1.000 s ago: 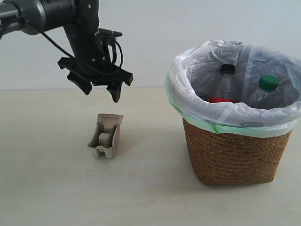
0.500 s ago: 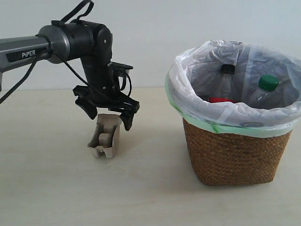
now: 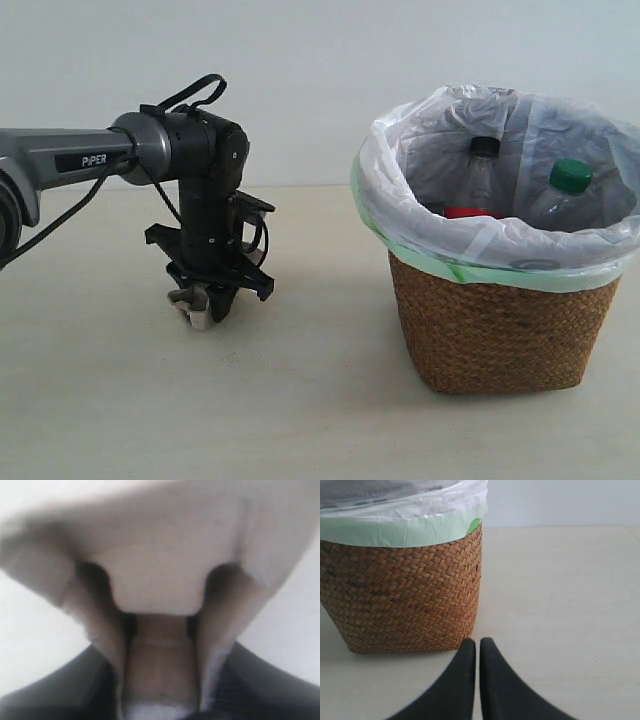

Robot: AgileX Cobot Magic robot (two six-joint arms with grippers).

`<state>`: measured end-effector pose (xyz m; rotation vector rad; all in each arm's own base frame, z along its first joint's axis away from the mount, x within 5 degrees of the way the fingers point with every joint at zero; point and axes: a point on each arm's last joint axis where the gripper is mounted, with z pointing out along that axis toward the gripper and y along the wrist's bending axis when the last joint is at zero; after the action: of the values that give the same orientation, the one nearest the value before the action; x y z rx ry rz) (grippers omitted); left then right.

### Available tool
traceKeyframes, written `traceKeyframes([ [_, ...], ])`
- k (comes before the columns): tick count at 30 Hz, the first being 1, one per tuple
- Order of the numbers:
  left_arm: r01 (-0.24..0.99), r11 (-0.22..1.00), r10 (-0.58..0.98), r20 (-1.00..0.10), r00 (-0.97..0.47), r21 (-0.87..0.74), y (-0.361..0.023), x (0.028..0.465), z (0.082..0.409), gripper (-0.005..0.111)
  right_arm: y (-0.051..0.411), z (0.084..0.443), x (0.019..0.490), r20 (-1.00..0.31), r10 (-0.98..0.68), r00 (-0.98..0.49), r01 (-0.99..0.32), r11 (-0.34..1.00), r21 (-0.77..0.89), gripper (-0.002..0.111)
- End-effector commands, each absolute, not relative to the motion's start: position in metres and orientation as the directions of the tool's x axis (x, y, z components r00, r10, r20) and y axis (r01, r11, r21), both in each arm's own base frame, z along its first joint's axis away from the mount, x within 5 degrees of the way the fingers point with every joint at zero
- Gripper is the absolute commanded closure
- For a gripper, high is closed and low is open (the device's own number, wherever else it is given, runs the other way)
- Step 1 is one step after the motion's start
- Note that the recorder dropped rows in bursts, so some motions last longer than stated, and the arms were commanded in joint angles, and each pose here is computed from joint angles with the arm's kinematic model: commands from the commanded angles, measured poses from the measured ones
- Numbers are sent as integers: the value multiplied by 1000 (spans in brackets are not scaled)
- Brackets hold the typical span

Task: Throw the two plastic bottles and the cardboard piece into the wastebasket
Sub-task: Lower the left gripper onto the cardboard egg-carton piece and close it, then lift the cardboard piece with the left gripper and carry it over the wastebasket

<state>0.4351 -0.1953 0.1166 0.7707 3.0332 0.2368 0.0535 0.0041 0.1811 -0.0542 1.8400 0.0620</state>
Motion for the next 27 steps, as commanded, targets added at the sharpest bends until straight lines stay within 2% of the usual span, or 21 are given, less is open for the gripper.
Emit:
traceKeyframes([
  [1, 488, 857, 488, 44, -872, 166, -193, 435, 115, 102, 4, 182, 53, -967, -4, -253, -65, 998, 13, 108],
  [6, 484, 854, 496, -14, -868, 193, -193, 441, 136, 102, 4, 182, 53, -967, -4, -253, -65, 998, 13, 108],
  [14, 450, 853, 508, -217, -834, 266, -186, 439, 225, 102, 4, 182, 53, -967, -4, -253, -65, 998, 13, 108],
  [17, 391, 860, 492, -332, -805, 326, -179, 438, 262, 102, 4, 182, 53, -967, -4, -253, -65, 998, 13, 108],
  [21, 239, 856, 456, -452, -767, 459, -160, 433, 311, 102, 4, 182, 53, -967, -4, -253, -65, 998, 13, 108],
  [25, 91, 806, 448, -504, -738, 584, -140, 426, 345, 102, 4, 182, 53, -967, -4, -253, -65, 998, 13, 108],
  [27, 65, 798, 449, -519, -728, 599, -137, 423, 354, 102, 4, 182, 53, -967, -4, -253, -65, 998, 13, 108],
])
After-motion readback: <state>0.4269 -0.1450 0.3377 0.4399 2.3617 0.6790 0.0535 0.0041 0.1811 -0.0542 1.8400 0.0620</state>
